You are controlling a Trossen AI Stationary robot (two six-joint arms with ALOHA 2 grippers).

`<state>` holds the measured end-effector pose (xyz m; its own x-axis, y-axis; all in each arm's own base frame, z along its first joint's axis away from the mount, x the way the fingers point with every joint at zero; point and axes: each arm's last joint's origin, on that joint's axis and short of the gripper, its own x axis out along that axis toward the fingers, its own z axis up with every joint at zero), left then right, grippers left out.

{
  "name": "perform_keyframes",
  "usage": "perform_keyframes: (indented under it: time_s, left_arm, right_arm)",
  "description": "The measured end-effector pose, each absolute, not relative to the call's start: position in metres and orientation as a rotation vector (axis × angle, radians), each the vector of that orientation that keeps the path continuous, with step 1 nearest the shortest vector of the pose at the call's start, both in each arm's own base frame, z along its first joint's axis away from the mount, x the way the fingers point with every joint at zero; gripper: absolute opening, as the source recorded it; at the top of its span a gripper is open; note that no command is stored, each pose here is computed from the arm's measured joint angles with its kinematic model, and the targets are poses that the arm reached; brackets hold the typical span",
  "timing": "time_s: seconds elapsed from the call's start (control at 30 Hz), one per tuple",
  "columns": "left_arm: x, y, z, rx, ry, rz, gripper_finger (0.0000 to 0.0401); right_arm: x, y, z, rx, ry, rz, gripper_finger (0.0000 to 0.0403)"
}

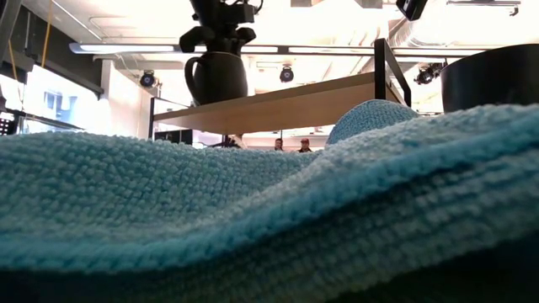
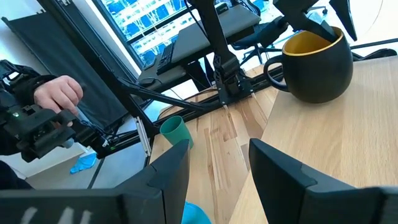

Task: Stack small to large cups/mugs on shelf
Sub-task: Put the black mug on the shelf

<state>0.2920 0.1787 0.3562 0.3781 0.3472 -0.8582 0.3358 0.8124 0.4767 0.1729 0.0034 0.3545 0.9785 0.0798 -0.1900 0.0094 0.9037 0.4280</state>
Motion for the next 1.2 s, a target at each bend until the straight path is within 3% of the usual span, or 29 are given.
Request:
perform_keyframes:
  time_s: [1.2]
  left_arm:
    - [0.2916,0.1783,0.3579,0.708,1.201,-0.024,0.0063]
  right_arm:
    - [0.1729,0.0036,0.3545,0.45,0.208,0.043,0.0158]
